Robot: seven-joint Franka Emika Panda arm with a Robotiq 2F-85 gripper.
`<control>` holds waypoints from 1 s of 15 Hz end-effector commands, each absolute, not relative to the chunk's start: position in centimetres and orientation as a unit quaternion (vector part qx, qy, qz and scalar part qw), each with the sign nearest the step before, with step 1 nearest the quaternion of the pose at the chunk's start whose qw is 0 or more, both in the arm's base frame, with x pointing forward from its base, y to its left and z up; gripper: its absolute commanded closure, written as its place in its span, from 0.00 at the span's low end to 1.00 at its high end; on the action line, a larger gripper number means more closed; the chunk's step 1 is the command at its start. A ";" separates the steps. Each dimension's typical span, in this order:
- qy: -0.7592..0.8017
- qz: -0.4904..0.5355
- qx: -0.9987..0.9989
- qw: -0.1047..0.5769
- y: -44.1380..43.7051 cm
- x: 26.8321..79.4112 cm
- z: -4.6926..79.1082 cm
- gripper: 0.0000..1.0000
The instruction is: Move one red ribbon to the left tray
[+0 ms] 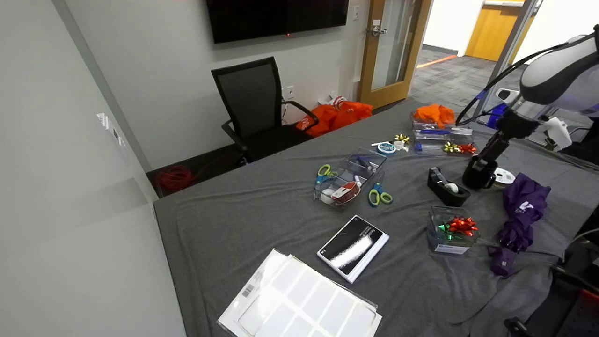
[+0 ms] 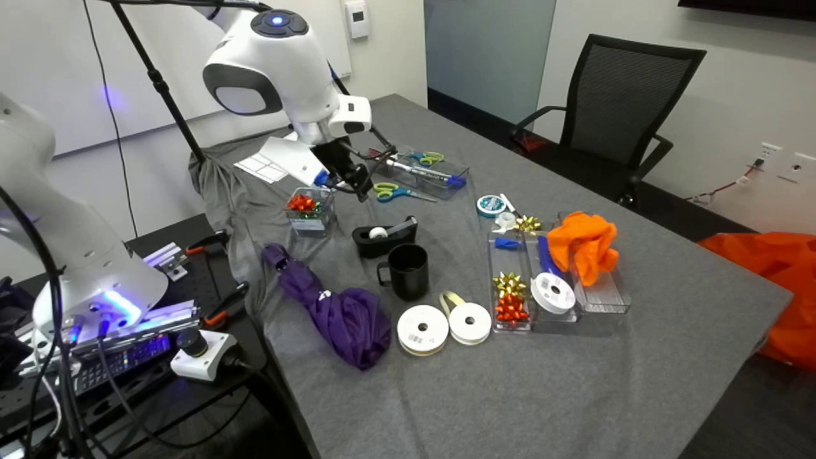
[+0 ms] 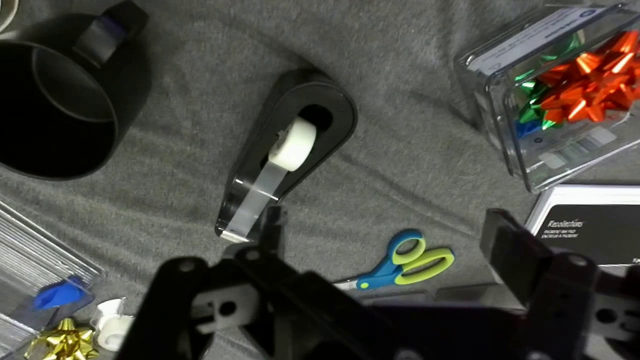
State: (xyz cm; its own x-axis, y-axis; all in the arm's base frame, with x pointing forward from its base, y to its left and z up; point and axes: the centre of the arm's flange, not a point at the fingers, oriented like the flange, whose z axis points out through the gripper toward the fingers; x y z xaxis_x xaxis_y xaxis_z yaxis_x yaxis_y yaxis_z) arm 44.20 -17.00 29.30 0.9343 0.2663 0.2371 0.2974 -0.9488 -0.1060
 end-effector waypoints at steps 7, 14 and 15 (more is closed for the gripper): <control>-0.122 -0.104 -0.984 0.080 -16.3 44.6 29.1 0.00; 0.078 -0.120 -0.981 0.135 -18.8 49.0 31.9 0.00; 0.107 -0.121 -0.977 0.139 -19.0 49.7 32.3 0.00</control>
State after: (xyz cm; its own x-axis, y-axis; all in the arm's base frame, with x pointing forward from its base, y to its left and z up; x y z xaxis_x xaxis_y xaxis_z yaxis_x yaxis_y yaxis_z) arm 47.14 -17.69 31.48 0.9672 -0.1002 0.2334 -0.0409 -0.9683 -0.2463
